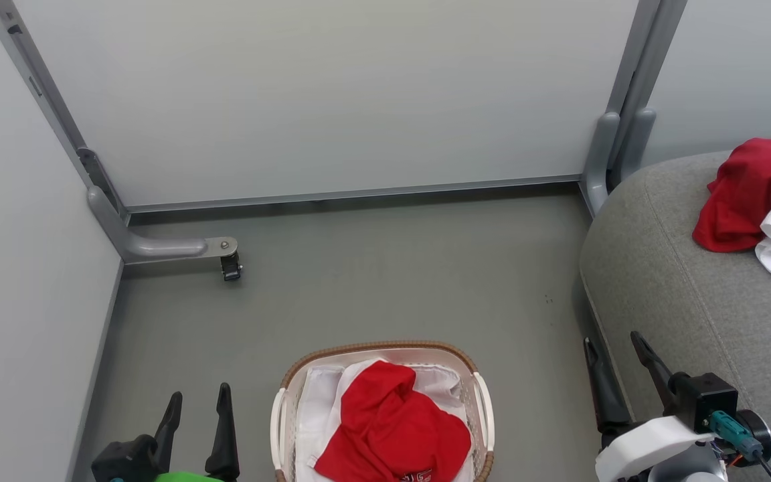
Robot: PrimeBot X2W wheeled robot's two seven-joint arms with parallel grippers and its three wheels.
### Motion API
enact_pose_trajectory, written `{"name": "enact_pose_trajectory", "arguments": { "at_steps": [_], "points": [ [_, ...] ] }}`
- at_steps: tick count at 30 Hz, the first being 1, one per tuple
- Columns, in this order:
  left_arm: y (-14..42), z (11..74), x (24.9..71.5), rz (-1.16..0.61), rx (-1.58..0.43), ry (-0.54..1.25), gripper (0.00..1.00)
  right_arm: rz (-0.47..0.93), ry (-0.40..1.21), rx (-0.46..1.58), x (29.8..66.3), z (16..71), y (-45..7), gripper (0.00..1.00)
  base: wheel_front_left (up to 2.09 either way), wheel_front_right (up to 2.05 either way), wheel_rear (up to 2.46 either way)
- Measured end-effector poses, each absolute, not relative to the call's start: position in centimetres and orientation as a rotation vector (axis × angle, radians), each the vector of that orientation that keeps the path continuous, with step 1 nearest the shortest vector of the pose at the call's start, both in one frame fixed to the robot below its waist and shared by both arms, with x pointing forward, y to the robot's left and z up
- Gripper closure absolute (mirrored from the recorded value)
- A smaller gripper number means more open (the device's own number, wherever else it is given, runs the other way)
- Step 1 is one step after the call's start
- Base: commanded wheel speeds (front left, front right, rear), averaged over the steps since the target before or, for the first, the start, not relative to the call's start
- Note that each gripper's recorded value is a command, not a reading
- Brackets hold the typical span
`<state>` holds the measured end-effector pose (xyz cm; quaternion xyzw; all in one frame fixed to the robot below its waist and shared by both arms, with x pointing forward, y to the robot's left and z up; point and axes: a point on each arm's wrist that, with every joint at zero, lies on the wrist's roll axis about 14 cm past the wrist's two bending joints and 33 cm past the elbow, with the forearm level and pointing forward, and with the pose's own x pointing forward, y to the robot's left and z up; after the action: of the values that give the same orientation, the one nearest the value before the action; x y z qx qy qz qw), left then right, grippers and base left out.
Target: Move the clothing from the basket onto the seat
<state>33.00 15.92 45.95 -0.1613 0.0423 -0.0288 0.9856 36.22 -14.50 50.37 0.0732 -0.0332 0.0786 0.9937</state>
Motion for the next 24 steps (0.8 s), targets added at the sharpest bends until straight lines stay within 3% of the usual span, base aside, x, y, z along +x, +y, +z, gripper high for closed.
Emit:
{"name": "enact_pose_trajectory", "arguments": {
  "at_steps": [14, 24],
  "points": [
    [15.1, 45.9, 33.7, -0.093, -0.314, 0.09, 0.0, 0.141, -0.075, 0.148, 37.0, 50.6, -15.1, 0.0, 0.0, 0.0, 0.0],
    [9.8, 48.0, 40.0, -0.298, -0.222, 0.078, 0.0, 0.114, -0.135, 0.112, 40.8, 52.4, -16.2, 0.0, 0.0, 0.0, 0.0]
  ]
}}
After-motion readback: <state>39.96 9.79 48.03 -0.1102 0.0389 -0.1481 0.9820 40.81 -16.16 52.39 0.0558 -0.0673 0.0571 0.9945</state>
